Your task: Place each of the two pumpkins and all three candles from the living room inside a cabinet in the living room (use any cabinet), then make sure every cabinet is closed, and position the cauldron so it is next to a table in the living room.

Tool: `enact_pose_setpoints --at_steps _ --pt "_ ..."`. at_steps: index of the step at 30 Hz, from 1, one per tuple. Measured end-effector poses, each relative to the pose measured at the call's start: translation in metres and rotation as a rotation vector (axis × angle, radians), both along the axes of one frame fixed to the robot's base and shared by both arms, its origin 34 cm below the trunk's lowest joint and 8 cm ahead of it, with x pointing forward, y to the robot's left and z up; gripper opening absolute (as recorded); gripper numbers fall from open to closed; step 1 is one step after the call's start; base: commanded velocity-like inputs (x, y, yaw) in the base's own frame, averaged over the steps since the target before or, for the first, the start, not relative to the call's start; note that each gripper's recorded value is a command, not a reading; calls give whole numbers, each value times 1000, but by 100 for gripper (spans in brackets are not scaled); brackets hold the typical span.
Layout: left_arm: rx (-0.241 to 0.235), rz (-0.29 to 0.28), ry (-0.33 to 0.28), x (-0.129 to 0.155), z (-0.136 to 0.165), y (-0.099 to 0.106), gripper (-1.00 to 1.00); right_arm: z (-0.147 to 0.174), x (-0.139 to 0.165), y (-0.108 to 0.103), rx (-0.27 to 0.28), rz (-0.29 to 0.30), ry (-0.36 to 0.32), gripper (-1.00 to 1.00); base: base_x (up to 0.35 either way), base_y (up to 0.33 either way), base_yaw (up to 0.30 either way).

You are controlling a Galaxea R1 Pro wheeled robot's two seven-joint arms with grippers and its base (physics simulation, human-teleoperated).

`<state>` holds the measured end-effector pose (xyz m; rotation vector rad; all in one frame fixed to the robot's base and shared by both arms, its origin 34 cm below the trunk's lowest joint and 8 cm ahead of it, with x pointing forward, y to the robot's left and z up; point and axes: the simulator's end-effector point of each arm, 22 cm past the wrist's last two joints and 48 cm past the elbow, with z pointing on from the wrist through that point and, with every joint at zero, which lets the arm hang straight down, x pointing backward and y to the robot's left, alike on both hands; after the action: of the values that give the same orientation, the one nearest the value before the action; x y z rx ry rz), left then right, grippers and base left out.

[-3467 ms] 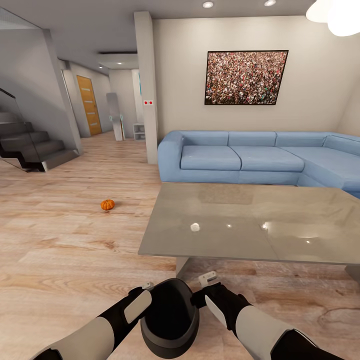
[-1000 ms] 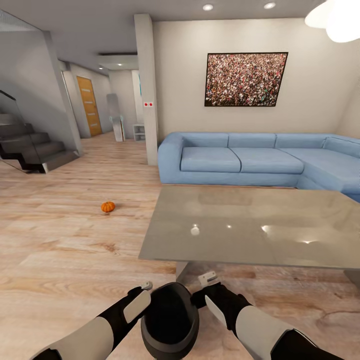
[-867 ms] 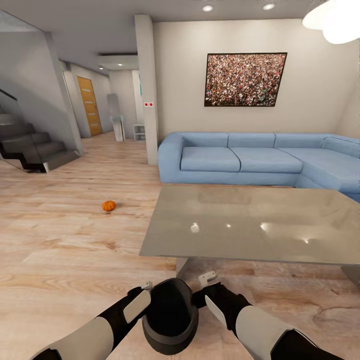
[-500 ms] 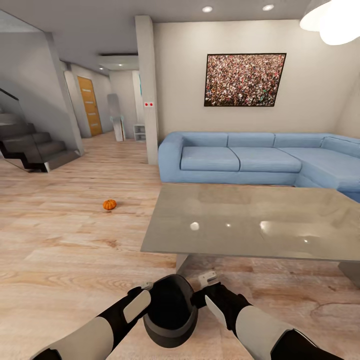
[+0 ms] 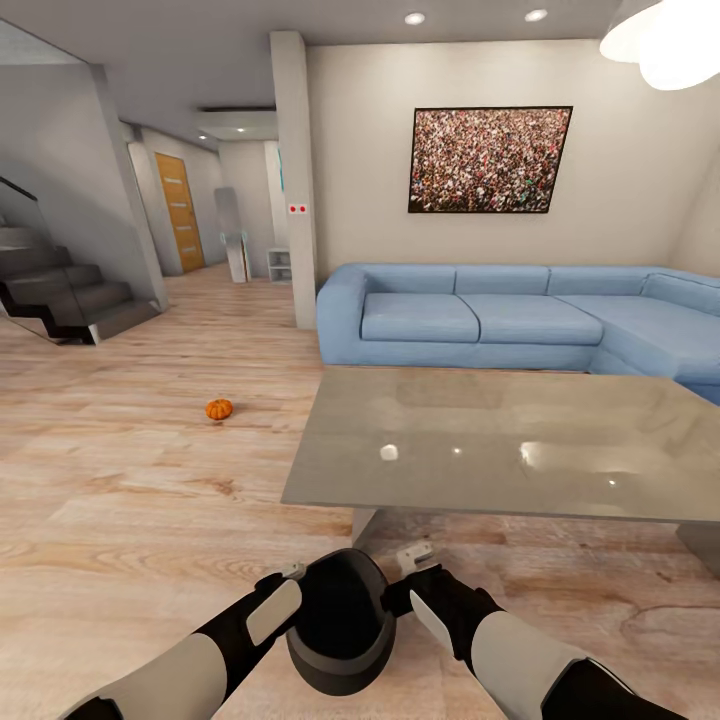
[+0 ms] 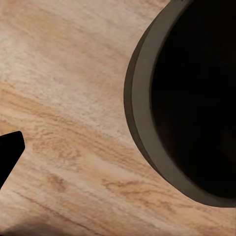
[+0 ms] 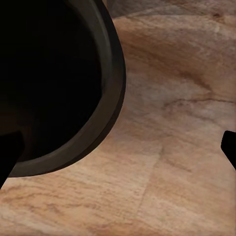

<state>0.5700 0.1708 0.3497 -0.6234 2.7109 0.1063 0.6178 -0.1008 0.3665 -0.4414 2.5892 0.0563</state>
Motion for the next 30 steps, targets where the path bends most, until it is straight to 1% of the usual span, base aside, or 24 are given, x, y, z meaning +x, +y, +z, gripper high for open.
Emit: enact_pose_setpoints --at_steps 7,24,30 --pt "1 1 -1 0 0 1 100 0 0 1 0 0 0 100 0 0 38" --pt "1 3 -2 0 1 1 100 1 0 0 -2 -1 -2 100 0 0 266" --pt "2 5 -4 1 1 3 100 2 0 0 -2 -1 -2 100 0 0 96"
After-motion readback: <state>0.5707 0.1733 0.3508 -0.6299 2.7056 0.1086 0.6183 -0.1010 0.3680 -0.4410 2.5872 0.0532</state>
